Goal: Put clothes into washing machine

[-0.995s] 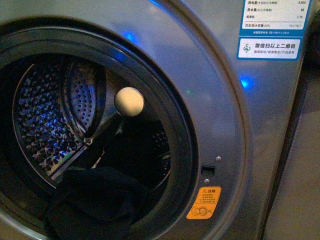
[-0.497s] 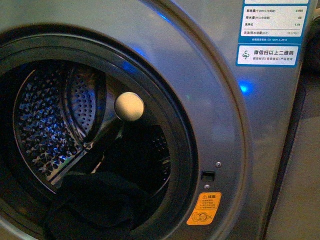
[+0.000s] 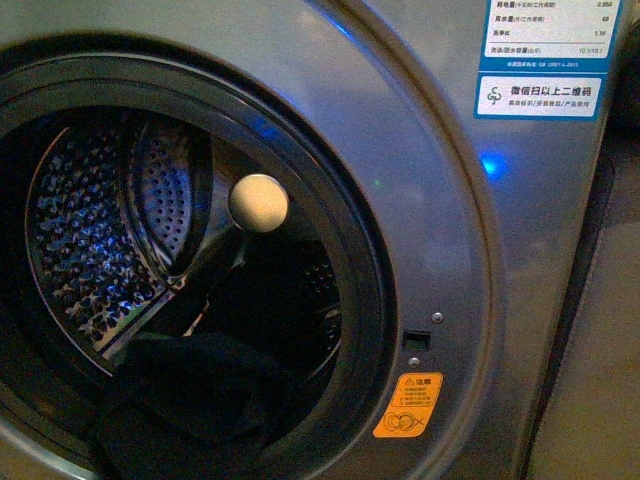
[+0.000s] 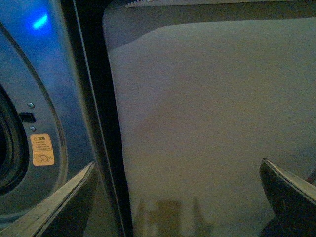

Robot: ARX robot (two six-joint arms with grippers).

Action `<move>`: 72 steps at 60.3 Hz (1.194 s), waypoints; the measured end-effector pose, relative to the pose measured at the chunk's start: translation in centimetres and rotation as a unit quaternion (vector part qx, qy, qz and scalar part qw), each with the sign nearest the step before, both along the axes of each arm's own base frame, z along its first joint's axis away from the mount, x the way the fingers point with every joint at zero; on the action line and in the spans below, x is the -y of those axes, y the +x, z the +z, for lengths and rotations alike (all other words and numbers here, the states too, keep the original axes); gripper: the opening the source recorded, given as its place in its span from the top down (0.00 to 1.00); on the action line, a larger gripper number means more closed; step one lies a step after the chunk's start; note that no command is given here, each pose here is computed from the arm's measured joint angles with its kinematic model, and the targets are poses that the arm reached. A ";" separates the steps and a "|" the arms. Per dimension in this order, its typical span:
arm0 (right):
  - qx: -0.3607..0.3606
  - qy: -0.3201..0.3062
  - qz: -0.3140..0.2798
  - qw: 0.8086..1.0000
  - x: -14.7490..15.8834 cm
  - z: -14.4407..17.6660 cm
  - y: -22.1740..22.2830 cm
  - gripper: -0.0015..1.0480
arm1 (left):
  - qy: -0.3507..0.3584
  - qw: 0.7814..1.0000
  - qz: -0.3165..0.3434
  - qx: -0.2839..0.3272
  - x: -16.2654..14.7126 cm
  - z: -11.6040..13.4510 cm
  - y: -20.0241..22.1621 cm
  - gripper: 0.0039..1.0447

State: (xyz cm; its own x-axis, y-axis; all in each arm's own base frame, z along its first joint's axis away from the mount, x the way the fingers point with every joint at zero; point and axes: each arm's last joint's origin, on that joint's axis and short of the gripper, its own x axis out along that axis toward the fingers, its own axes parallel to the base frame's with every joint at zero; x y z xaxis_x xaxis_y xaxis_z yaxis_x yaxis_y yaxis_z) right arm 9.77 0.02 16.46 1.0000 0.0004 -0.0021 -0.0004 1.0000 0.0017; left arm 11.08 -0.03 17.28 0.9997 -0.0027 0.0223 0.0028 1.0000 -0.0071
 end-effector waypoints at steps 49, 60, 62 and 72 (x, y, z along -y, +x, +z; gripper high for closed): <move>0.000 0.000 0.000 1.000 0.0 0.0 0.0 0.07 | 0.000 1.000 0.000 -0.004 0.0 -0.3 -1.4 0.97; 0.000 0.000 0.000 1.000 0.0 0.0 0.0 0.07 | 0.000 1.000 0.000 -0.004 0.0 -0.3 -1.4 0.97; 0.000 0.000 0.000 1.000 0.0 0.0 0.0 0.07 | 0.000 1.000 0.000 -0.004 0.0 -0.3 -1.4 0.97; 0.000 0.000 0.000 1.000 0.0 0.0 0.0 0.07 | 0.000 1.000 0.000 -0.004 0.0 -0.3 -1.4 0.95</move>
State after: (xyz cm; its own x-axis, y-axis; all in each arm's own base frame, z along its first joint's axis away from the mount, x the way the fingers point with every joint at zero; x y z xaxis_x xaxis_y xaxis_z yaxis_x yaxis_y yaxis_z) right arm 9.77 0.02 16.46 1.0000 0.0004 -0.0021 -0.0004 1.0000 0.0017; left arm 9.69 -0.02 16.93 0.9999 -0.0027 0.0143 0.0028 1.0000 -0.0078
